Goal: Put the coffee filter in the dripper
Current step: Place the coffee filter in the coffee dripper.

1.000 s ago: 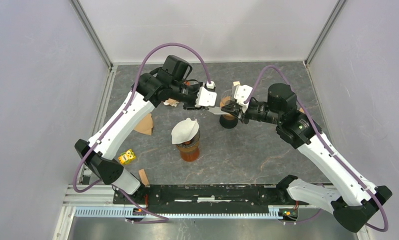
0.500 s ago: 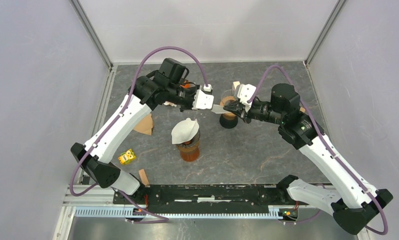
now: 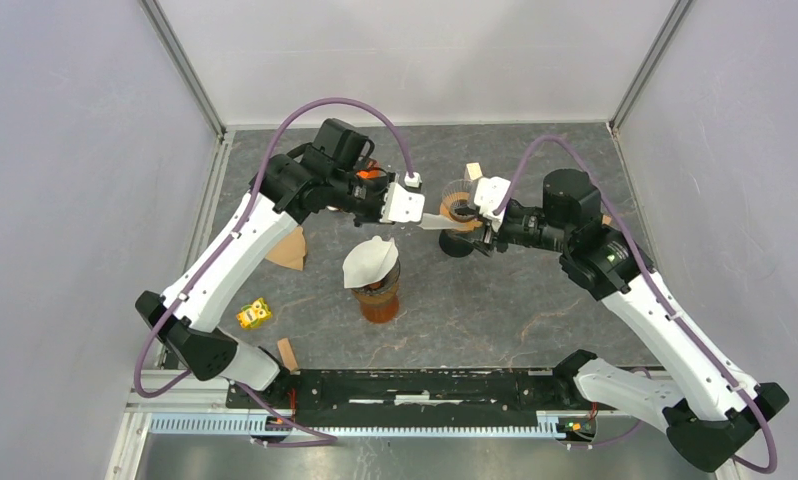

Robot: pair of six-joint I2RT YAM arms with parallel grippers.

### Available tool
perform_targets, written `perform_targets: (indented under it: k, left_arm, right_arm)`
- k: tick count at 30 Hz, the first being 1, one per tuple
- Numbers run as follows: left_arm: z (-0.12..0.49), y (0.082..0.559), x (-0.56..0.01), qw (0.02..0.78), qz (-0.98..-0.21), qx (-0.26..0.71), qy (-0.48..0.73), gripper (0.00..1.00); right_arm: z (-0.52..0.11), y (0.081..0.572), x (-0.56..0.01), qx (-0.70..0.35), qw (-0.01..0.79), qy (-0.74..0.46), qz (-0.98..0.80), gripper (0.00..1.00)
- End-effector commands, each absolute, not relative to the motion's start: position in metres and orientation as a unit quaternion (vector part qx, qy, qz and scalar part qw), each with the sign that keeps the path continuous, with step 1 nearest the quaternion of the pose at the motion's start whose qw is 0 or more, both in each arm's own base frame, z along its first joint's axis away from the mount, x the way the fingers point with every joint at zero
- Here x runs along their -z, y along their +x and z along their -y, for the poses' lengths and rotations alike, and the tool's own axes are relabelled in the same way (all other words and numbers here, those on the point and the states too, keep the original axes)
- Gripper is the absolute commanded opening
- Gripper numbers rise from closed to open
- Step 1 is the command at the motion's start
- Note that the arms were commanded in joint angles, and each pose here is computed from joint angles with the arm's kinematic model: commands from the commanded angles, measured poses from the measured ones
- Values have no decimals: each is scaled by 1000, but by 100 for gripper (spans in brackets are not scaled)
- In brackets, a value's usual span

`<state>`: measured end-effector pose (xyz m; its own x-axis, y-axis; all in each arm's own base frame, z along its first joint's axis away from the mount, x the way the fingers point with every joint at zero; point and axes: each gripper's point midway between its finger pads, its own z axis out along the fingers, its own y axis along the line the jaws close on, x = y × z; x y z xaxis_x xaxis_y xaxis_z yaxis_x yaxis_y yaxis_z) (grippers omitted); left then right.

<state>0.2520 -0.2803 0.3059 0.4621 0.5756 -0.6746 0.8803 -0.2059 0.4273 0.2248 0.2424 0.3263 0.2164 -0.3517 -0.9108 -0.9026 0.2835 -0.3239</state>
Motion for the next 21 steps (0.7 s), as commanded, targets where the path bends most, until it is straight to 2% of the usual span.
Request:
perform_targets:
  k: [1,8,21]
  left_arm:
    - [274,240,-321,414,-460,167,768,2]
    - [276,238,-317,405,-455,150,779,2]
    - [281,237,-313,399,-451,152,784,2]
  right_arm:
    - [-234,218,-366,-228,594,-550,-541,52]
    - [-240,213,-376,-246,590,-555,-532,49]
    - [-254,215,-354,-283,560,-560,-541,44]
